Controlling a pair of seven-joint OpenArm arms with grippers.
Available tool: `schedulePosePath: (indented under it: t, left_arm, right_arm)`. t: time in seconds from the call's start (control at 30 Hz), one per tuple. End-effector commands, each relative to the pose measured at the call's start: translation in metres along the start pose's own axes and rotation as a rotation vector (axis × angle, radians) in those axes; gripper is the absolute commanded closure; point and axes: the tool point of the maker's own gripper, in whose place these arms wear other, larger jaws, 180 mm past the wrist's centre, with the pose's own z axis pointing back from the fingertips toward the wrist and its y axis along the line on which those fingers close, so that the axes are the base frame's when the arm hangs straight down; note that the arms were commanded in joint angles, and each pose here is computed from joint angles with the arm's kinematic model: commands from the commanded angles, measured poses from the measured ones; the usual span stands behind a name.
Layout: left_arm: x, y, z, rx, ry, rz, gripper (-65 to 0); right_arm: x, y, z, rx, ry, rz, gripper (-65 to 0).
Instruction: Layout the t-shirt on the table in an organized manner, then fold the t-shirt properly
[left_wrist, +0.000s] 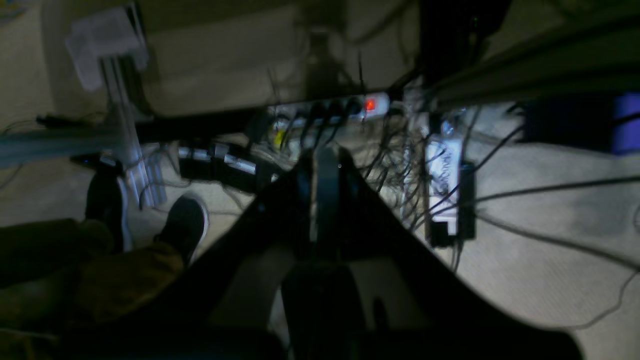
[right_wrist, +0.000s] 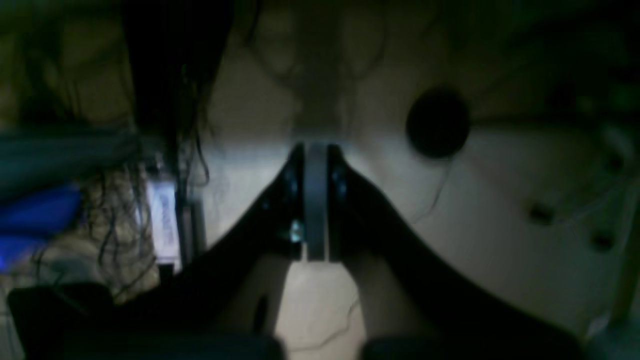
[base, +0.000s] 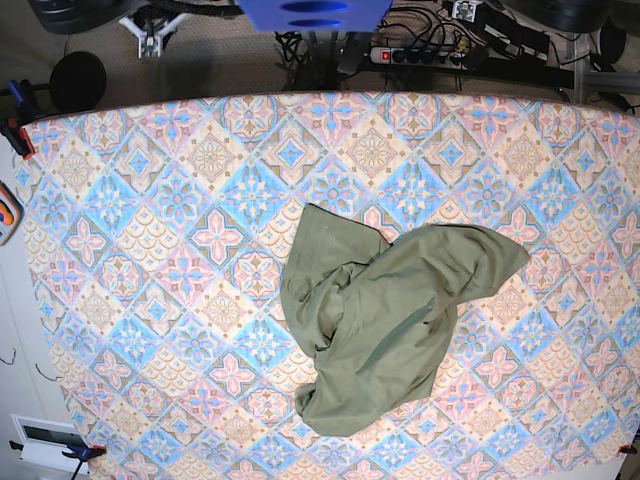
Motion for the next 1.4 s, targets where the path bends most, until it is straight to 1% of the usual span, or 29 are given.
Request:
schedulePosePath:
  t: [0.0, 0.2, 0.33, 0.37, 0.4, 0.5, 0.57, 0.67, 0.77, 0.83, 0.97, 1.03, 1.1, 1.17, 1.27, 1.37]
  left_arm:
    - [0.016, 0.001, 0.008, 0.000, -0.046, -0.005, -0.6]
    - [0.082, -0.010, 0.033, -0.027, -0.145, -0.004, -0.6]
    - [0.118, -0.013, 0.042, -0.034, -0.177, -0.005, -0.6]
    - [0.124, -0.013, 0.043, -0.035, -0.172, -0.005, -0.7]
    - [0.132, -0.013, 0.044, -0.036, -0.177, -0.005, -0.7]
    - [0.150, -0.014, 0.048, -0.038, -0.197, -0.008, -0.7]
    - [0.164, -0.013, 0.048, -0.037, -0.234, -0.008, -0.7]
    - [0.175, -0.012, 0.044, -0.032, -0.261, -0.009, -0.7]
    - [0.179, -0.011, 0.043, -0.029, -0.271, -0.010, -0.9]
    - [0.185, -0.010, 0.041, -0.027, -0.288, -0.008, -2.8]
    - [0.194, -0.010, 0.038, -0.026, -0.311, -0.007, -10.0]
    - [0.203, -0.009, 0.035, -0.023, -0.334, -0.008, -12.1]
    - [0.208, -0.007, 0.033, -0.017, -0.346, -0.005, -12.2]
    - [0.206, -0.007, 0.029, -0.019, -0.313, 0.007, -12.2]
    - [0.214, -0.004, 0.021, -0.036, -0.292, 0.076, -12.2]
    - [0.224, 0.010, 0.022, -0.027, -0.302, 0.158, -12.2]
  right_arm:
    - [0.004, -0.008, 0.009, -0.018, -0.008, 0.011, 0.0]
    - [0.065, -0.006, 0.032, -0.011, -0.114, 0.024, 0.0]
    - [0.064, -0.005, 0.038, -0.007, -0.093, 0.031, 0.0]
    - [0.064, -0.005, 0.038, -0.008, -0.087, 0.030, 0.0]
    - [0.069, -0.003, 0.036, -0.003, -0.096, 0.028, -0.1]
    - [0.081, 0.018, 0.029, 0.046, -0.109, 0.017, -0.2]
    - [0.089, 0.032, 0.023, 0.080, -0.107, 0.012, -0.2]
    - [0.106, 0.059, 0.015, 0.144, -0.120, 0.009, -0.2]
    - [0.130, 0.087, 0.009, 0.213, -0.154, 0.013, -0.2]
    - [0.145, 0.105, 0.007, 0.258, -0.177, 0.021, -0.2]
    - [0.181, 0.151, 0.010, 0.375, -0.235, 0.058, -0.3]
    - [0.201, 0.174, 0.012, 0.429, -0.260, 0.087, -0.3]
    - [0.219, 0.184, 0.012, 0.451, -0.282, 0.107, -0.3]
    - [0.235, 0.187, 0.011, 0.451, -0.306, 0.109, -0.3]
    - [0.253, 0.192, 0.012, 0.458, -0.341, 0.094, -0.4]
    - [0.279, 0.208, 0.018, 0.488, -0.396, 0.079, -1.2]
